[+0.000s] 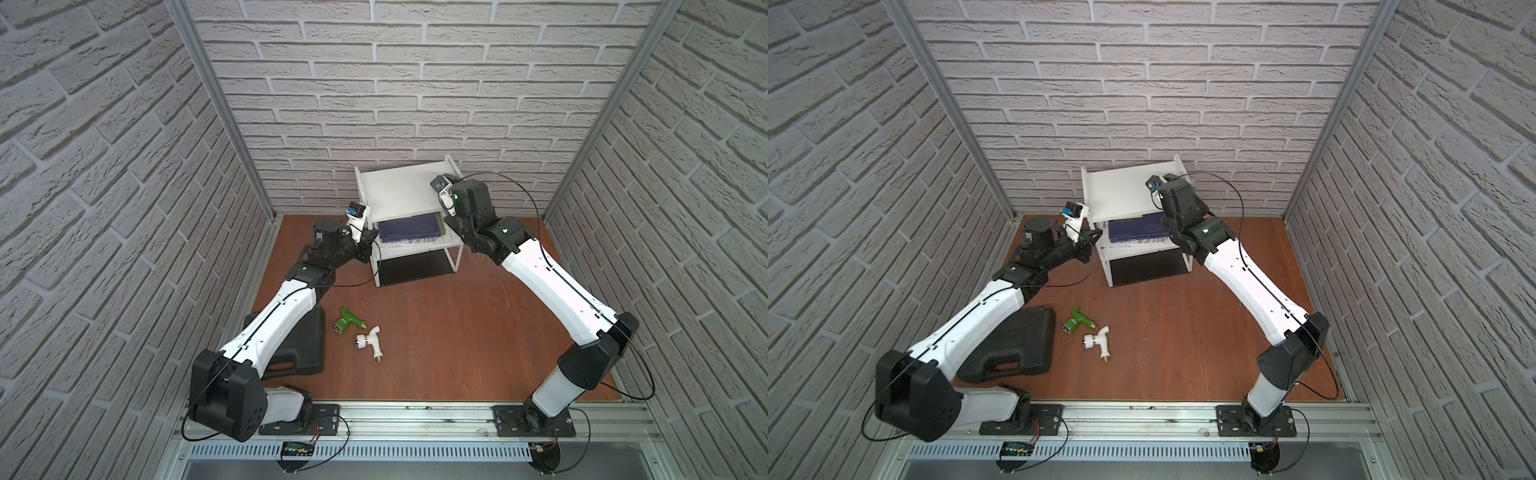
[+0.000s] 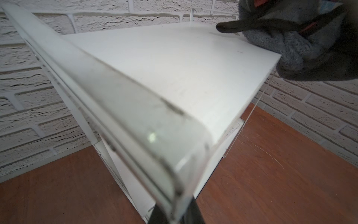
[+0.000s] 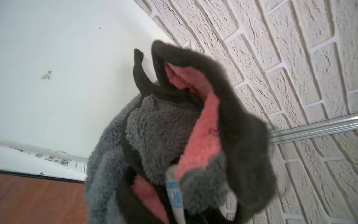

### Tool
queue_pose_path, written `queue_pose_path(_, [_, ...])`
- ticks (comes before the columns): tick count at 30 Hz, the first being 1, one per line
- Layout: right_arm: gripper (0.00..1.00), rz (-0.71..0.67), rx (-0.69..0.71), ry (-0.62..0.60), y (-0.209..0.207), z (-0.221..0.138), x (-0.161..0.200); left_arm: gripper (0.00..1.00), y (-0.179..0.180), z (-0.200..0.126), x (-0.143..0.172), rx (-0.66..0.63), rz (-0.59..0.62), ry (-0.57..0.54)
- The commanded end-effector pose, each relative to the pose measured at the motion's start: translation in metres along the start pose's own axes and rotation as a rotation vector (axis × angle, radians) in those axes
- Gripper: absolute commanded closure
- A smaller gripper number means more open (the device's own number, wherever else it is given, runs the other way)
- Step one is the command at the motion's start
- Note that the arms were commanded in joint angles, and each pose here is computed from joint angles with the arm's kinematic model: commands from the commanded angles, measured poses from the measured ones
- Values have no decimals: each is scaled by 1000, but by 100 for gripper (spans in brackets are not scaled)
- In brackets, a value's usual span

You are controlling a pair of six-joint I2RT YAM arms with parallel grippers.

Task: Wipe the bookshelf clean with a cloth
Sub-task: Wipe the dust from the shelf.

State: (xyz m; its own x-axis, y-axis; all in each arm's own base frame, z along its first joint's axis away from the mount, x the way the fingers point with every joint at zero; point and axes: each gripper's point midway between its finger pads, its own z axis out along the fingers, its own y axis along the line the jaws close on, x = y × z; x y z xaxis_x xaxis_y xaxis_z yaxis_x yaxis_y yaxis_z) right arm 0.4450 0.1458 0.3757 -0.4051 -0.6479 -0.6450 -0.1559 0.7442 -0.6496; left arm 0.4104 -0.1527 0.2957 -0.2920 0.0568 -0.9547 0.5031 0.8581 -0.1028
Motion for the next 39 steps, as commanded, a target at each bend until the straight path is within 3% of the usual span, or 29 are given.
queue_pose_path(1, [97, 125, -200, -123, 11, -26, -22, 100, 37, -10, 28, -128, -128, 109])
queue_pose_path(7, [97, 249, -612, -405, 43, -85, -86, 100, 40, -27, 20, -114, -106, 90])
queue_pose_path(9, [97, 283, -633, -459, 44, -84, -104, 100, 43, -29, 22, -112, -101, 96])
queue_pose_path(13, [97, 354, -425, -446, 27, -34, -126, 100, 49, -28, 25, -96, -105, 104])
queue_pose_path(18, [97, 307, -159, -328, 7, 12, -112, 100, 59, -34, 22, -110, -112, 92])
queue_pose_path(23, [98, 174, -110, -145, 28, 44, -72, 100, 69, -38, 23, -141, -132, 81])
queue_pose_path(28, [97, 24, 91, 42, 15, 64, -31, 100, 72, -36, 28, -140, -146, 94])
queue_pose_path(37, [97, -73, 304, 100, 22, 113, -31, 100, 80, -38, 34, -184, -148, 116])
queue_pose_path(39, [97, -102, 261, 93, 41, 124, -37, 100, 78, -36, 34, -170, -148, 115])
